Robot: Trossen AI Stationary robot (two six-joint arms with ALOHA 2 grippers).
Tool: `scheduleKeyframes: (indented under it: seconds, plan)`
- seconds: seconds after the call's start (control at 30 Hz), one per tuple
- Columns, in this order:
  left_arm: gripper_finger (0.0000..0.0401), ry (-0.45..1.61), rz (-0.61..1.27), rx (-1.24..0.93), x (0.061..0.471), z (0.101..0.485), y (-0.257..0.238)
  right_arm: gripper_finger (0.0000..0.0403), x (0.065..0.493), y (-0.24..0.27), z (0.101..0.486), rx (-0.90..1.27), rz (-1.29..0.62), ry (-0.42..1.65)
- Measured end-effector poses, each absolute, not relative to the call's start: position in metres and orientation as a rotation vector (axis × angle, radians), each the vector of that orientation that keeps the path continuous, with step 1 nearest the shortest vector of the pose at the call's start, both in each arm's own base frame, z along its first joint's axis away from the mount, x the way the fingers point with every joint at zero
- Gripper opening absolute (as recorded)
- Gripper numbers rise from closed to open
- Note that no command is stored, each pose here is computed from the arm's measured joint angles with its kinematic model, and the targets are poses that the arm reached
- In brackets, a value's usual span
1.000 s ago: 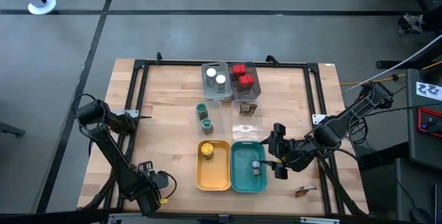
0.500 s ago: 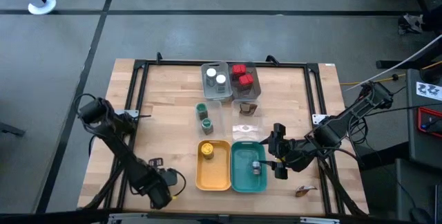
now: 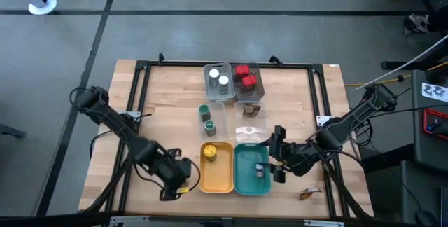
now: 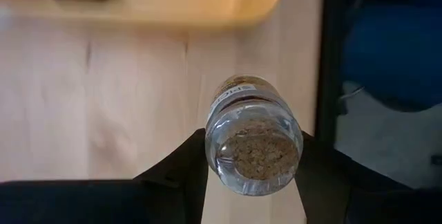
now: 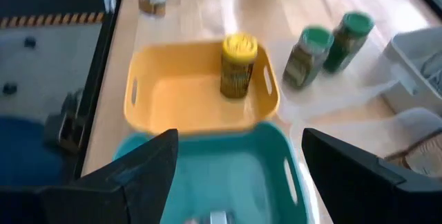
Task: Sort spices by type
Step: Put the brown seasoning bottle into the blue bin
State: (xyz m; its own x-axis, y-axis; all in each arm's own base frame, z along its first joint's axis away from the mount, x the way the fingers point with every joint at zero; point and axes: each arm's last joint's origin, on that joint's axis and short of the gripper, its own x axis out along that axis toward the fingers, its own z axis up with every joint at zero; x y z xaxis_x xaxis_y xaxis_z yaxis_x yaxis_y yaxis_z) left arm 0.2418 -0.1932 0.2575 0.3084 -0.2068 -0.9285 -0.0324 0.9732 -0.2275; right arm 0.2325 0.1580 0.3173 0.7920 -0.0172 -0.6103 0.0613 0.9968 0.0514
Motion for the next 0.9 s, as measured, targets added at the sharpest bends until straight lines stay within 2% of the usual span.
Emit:
scheduleKeyframes:
  seconds: [0.17, 0.47, 0.67, 0.9]
  plan:
    - [0.0161, 1.147, -0.14, -0.213, 0.261, 0.282, -0.172, 0.0308, 0.254, 0.164, 0.312, 0.112, -0.088, 0.56]
    - [0.0163, 0.938, -0.119, -0.265, 0.3, 0.295, -0.135, 0.0308, 0.298, 0.167, 0.291, 0.21, -0.084, 0.485]
    - [0.0163, 0.907, -0.079, -0.285, 0.31, 0.295, -0.12, 0.0308, 0.321, 0.161, 0.28, 0.204, -0.087, 0.441]
    - [0.0164, 0.902, -0.068, -0.282, 0.322, 0.286, -0.116, 0.0308, 0.34, 0.147, 0.273, 0.257, 0.007, 0.445]
